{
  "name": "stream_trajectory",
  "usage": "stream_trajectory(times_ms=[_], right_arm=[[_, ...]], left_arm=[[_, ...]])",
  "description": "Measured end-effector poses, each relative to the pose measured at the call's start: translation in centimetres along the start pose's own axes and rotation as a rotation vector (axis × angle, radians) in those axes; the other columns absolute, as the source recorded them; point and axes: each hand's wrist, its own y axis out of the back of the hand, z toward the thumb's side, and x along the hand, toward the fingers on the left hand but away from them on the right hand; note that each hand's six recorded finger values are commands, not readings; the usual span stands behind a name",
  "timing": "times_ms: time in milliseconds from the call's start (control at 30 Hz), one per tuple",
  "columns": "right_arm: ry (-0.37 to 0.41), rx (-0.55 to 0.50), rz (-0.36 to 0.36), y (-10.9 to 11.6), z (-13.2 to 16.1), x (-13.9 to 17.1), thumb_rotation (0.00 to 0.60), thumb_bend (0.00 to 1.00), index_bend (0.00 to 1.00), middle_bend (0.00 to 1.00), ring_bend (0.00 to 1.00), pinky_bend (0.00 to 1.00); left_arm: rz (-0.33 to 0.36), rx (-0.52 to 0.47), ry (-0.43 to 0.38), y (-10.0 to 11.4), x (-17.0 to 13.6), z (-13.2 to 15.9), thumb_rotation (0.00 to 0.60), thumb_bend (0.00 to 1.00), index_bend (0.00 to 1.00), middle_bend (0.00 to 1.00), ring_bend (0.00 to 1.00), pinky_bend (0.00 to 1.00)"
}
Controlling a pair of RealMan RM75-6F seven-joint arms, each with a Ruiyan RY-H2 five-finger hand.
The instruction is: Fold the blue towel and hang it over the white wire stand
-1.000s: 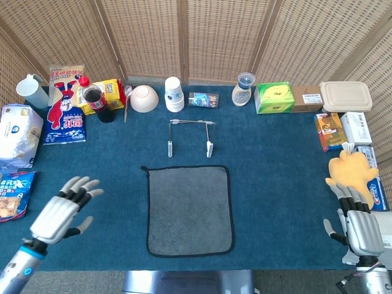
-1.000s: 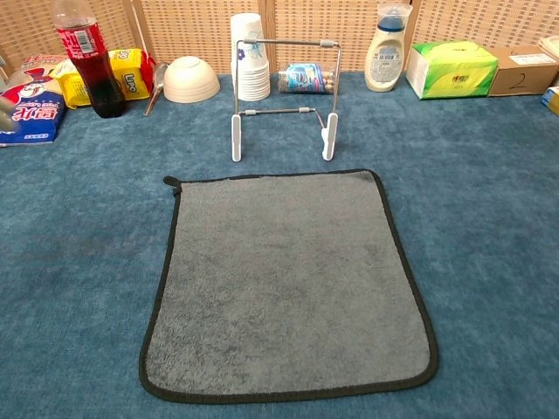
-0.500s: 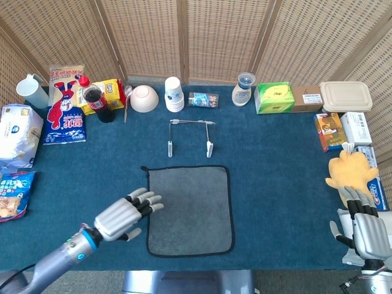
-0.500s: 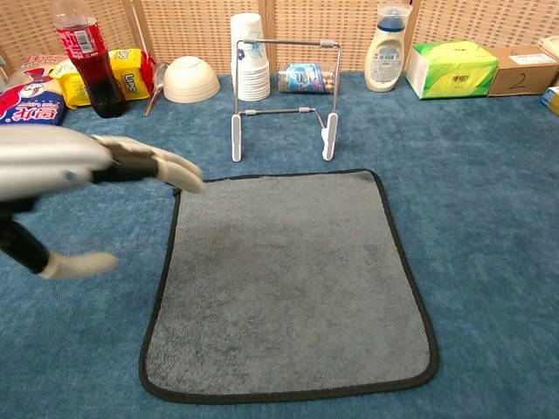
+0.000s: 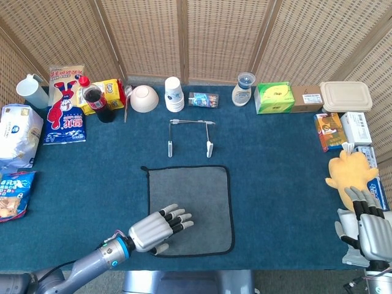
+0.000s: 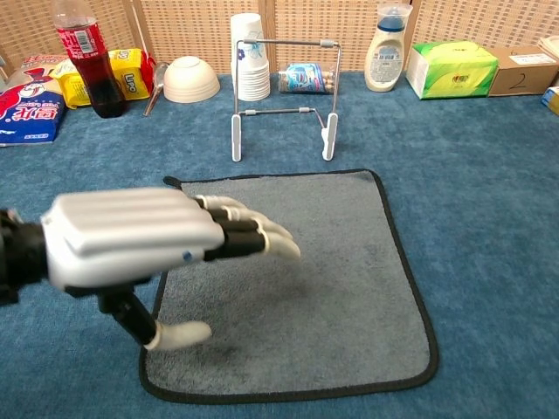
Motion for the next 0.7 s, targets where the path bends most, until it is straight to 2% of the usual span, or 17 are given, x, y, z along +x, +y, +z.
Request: stream_trajectory(times_ms=[233,400,700], right_arm=[[-0.003,-0.003,0.004,-0.1,-0.2,-0.1,0.6,0.36,0.09,0.1,0.0,0.0],[-0.005,-0.006,0.007,-0.2,-0.4,-0.1,0.6,0.36,0.09,0.1,0.0,0.0],[-0.01,-0.012,0.01,-0.3,-0.9,-0.3,0.6,0.36,0.09,0.1,0.0,0.0]], left_arm=[[-0.02,0.024,0.0,-1.4,1.0,1.4,0.534,0.01,0.0,0.0,0.0,0.0],[-0.004,0.027,0.022,-1.8,1.7,2.3,0.572,0.01,0.0,0.0,0.0,0.0],[-0.019,-0.004,0.039,-3.0,2.7,3.8,0.569,0.01,0.0,0.0,0.0,0.0]])
